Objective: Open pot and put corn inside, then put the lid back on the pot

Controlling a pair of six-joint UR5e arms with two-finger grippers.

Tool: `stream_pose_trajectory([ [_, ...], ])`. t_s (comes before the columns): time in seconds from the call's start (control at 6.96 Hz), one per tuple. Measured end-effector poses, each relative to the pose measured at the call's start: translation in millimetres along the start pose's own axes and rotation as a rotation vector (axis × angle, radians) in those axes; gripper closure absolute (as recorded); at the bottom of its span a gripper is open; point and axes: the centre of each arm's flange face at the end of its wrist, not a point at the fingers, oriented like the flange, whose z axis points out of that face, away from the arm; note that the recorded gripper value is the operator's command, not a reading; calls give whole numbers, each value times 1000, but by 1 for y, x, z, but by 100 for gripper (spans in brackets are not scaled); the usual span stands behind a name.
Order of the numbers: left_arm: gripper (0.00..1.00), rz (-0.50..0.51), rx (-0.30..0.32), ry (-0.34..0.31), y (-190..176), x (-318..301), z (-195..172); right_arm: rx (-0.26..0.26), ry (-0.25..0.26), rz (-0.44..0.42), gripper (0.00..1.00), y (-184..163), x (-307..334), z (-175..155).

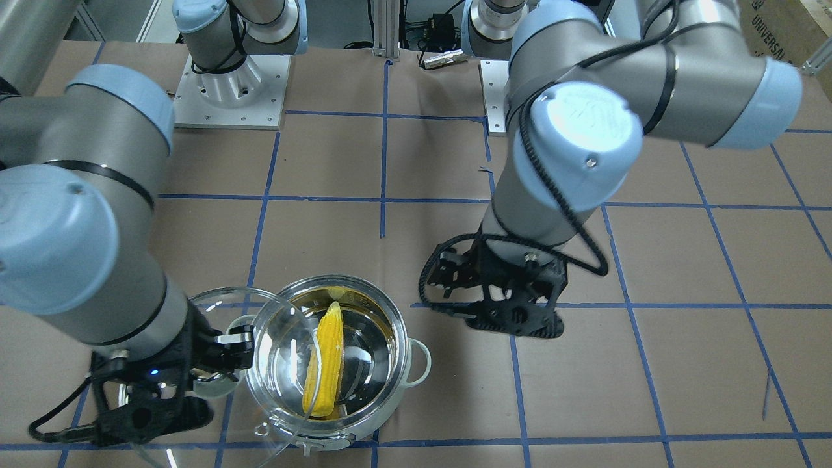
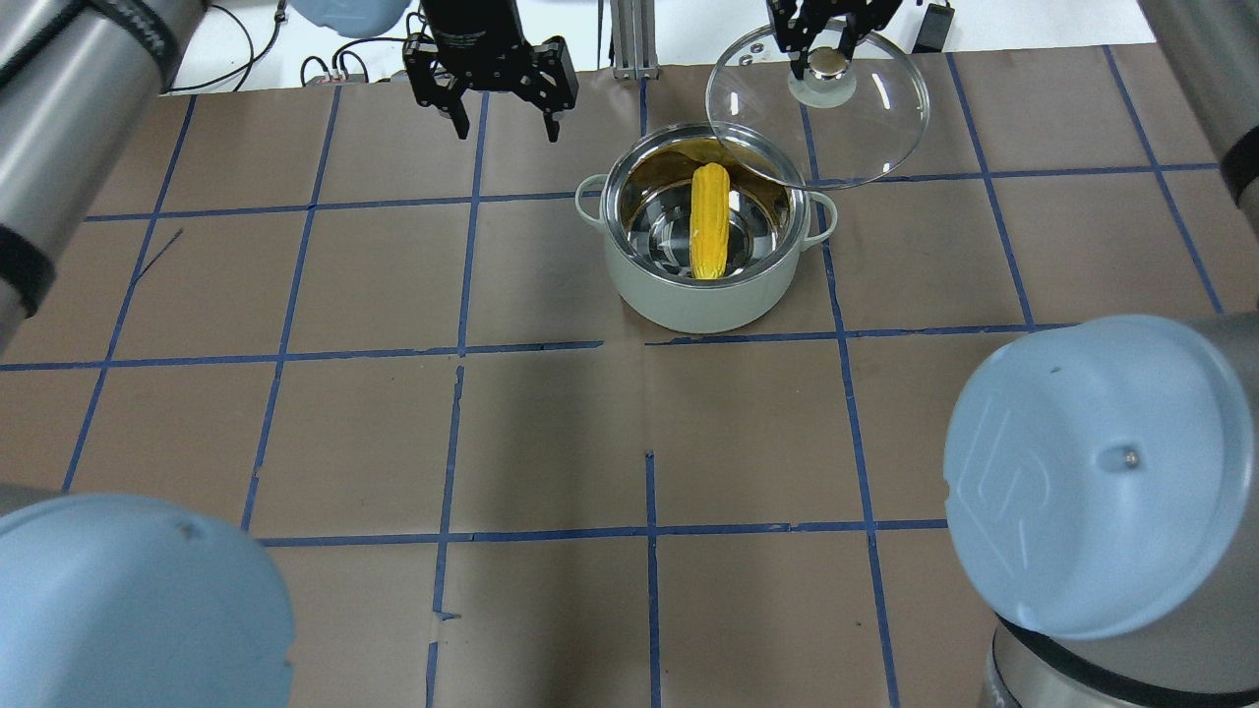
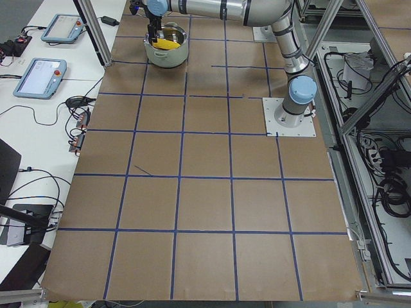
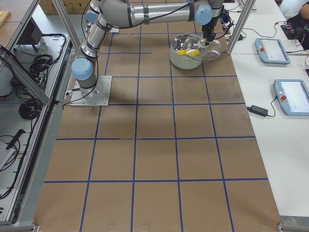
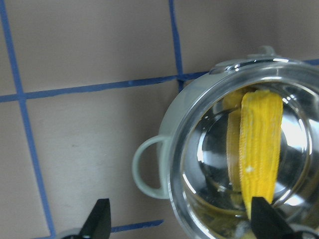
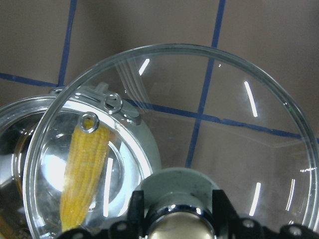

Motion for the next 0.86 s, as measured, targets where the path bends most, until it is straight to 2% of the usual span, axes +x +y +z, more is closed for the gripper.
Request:
stream_pose_trajectory([
  [0.29, 0, -45, -4, -35, 64, -43, -25, -27, 2, 21, 97, 10, -56, 17],
  [0.57, 0, -29, 27, -69, 115, -51, -60, -42, 4, 32, 97, 25, -83, 24],
  [0.86, 0, -16, 47, -78, 138, -57, -77, 2, 4, 34, 97, 37, -89, 29],
])
